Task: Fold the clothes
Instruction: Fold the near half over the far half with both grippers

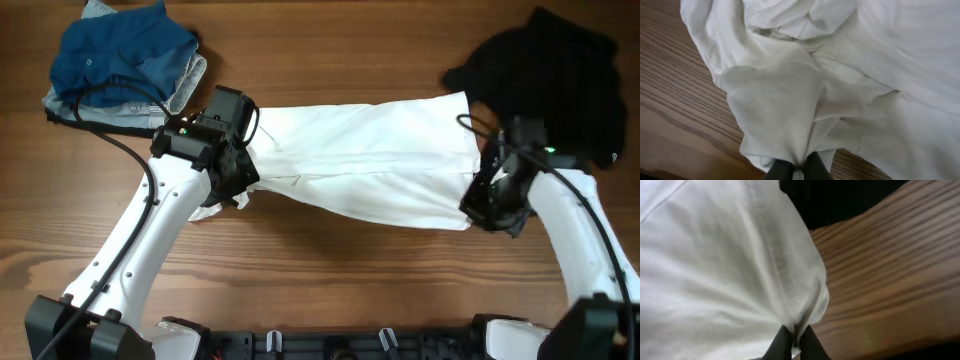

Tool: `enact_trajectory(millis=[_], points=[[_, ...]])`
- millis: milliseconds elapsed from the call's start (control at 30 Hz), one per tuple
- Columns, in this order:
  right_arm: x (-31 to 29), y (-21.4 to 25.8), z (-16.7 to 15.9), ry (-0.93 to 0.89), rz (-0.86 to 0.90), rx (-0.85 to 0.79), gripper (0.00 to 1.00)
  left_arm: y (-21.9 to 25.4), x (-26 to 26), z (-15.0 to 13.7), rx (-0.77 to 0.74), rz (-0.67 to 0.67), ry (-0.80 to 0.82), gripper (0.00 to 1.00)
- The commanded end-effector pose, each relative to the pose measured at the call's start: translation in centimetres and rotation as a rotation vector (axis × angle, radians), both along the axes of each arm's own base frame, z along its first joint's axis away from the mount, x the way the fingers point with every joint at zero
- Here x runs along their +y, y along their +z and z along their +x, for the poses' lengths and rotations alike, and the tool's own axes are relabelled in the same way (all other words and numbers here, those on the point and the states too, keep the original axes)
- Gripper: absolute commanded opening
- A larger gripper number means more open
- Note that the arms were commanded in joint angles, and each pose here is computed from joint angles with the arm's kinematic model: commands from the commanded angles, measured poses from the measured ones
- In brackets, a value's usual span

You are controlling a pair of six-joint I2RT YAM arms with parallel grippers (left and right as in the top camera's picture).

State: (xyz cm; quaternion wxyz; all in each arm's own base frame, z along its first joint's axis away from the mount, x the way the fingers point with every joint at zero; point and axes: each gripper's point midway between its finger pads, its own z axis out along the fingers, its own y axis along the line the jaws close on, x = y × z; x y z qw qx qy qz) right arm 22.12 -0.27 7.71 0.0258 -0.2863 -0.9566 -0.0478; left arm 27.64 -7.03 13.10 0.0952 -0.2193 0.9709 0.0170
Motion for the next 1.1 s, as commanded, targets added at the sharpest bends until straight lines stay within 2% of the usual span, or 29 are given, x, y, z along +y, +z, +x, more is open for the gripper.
enact_trajectory(millis=[0,100,400,600,867,1067], points=[[-1.4,2.8,0.2,0.053,-0.019,-0.071,0.04,0.0,0.0,-0.1,0.011,0.001,-0.006,0.04],[-1.5,3.5,1.1,0.054,0.002,-0.132,0.04,0.0,0.0,0.1,0.005,-0.001,-0.006,0.04],[-1.4,3.2,7.6,0.103,0.026,-0.345,0.04,-1.0,-0.8,2.4,-0.074,-0.027,-0.006,0.04],[-0.9,2.7,11.9,0.134,0.031,-0.466,0.04,-2.7,-0.2,3.4,-0.060,0.031,0.004,0.04],[-1.0,-0.6,15.1,0.145,0.032,-0.484,0.04,-2.5,2.0,8.1,-0.206,0.023,0.100,0.04],[-0.8,-1.4,15.8,0.149,0.051,-0.490,0.04,-2.8,2.1,9.3,-0.238,0.014,0.111,0.05]])
